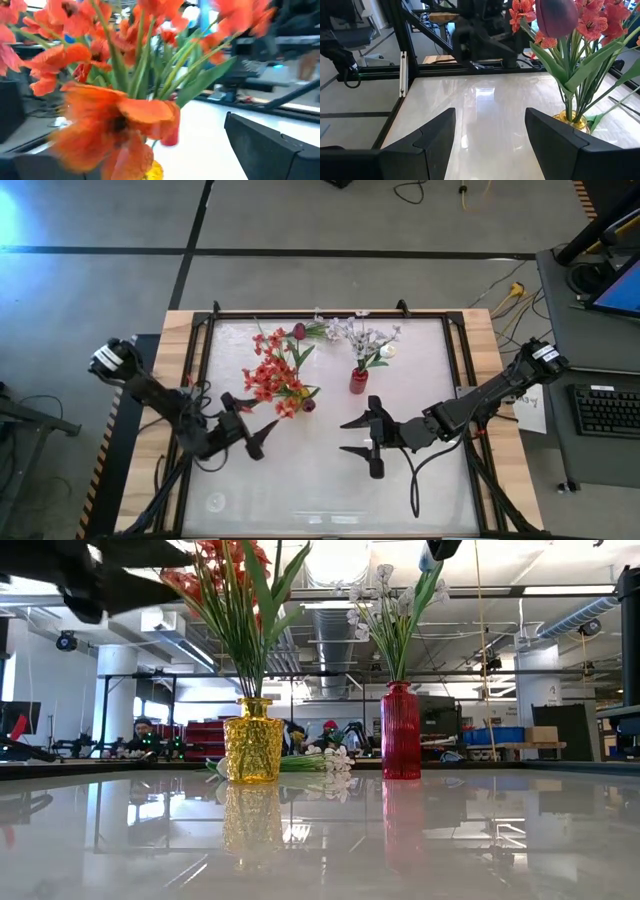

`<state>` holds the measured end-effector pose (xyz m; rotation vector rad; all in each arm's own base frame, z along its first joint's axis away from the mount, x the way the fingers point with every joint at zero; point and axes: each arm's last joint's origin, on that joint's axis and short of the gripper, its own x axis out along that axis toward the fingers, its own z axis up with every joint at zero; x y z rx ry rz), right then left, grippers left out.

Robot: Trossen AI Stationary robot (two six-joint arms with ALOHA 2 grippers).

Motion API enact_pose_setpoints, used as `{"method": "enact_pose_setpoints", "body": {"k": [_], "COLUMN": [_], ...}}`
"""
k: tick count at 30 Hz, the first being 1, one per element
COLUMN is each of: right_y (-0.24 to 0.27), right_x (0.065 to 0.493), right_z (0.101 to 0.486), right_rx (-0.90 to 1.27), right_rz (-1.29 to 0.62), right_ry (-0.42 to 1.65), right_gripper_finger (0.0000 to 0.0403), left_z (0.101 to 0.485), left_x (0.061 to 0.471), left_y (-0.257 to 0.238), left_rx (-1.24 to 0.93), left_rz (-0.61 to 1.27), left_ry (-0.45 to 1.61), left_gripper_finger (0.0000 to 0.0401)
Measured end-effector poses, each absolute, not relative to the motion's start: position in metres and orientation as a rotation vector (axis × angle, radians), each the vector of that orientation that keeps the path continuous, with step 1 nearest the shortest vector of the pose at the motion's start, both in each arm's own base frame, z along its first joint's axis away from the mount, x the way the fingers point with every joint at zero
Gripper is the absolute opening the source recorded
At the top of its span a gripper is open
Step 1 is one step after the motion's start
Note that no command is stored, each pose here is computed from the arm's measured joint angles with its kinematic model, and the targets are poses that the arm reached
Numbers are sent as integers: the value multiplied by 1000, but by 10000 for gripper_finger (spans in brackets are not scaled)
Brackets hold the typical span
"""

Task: Sort flowers into vase by color
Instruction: Put the orange flowers into the yellow flower vase, then put the white flowers into the red flower vase

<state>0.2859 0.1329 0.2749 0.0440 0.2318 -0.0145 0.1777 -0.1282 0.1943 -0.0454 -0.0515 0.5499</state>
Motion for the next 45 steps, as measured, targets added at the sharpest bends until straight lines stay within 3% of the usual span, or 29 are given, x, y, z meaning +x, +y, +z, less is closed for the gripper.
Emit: {"method": "enact_pose_setpoints", "body": {"k": [7, 18, 29, 38, 45], "right_y": [133, 133, 133, 133, 133], "right_x": [286, 286, 286, 286, 286], "right_z": [275, 274, 274, 275, 275], "right_rx": [44, 44, 45, 47, 47], "right_rz": [-14, -16, -15, -14, -15], "right_ry": [233, 240, 237, 230, 229], "right_gripper_finger": [233, 233, 233, 233, 233], "left_z": [208, 234, 304, 383, 413], "left_x": [149, 136, 130, 117, 128], "left_y": [-136, -128, -120, -86, -65], "left_rx": [-55, -139, -47, 0, 149], "left_rz": [683, 659, 663, 692, 773], "left_ry": [-21, -47, -15, -75, -121], "left_gripper_finger": [325, 325, 325, 325, 325]}}
